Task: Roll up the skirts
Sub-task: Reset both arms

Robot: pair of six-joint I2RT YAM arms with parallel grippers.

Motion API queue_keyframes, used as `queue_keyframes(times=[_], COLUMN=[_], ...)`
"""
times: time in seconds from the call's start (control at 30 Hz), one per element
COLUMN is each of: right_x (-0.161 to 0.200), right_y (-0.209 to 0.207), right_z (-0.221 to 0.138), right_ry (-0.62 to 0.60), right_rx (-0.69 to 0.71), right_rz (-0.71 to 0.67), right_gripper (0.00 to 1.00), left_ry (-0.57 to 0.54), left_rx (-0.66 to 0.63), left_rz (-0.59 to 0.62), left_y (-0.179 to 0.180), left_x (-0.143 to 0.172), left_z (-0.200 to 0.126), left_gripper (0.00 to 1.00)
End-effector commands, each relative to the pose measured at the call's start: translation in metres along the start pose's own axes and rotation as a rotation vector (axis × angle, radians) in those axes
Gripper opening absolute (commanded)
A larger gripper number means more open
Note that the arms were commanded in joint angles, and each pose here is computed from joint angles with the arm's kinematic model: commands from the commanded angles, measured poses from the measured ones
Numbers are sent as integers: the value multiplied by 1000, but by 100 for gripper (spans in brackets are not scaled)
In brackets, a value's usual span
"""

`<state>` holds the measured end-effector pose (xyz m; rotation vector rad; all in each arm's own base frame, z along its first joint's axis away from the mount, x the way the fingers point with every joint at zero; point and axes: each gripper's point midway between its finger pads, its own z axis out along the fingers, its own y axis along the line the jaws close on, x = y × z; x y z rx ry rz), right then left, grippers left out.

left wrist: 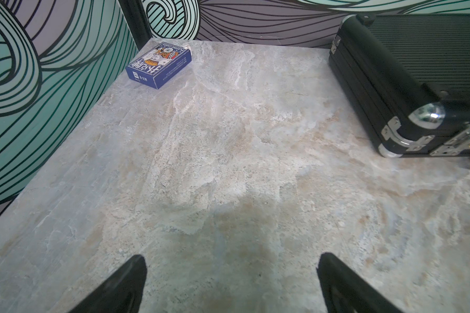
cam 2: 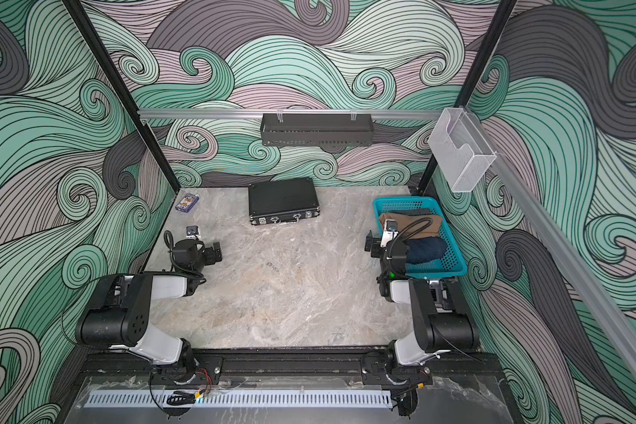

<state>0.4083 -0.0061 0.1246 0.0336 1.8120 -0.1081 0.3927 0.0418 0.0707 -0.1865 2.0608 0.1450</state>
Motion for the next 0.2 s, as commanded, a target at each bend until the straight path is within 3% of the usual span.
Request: queue_keyframes(times=[0.0,0.17], right_x=[34,33], right_y=[2,3], right_z=[-1,-3], right_ry=[126,120], right_rx=[-15,-19], right_rz=[-2,-2], right_gripper=[99,99], left_ry=[-35,-35], left_rx=[10,11], left_rz=[-4,-4], left_y=[-2,-2], left_x=[-15,-15], left_z=[-2,-2], left_gripper=[99,99])
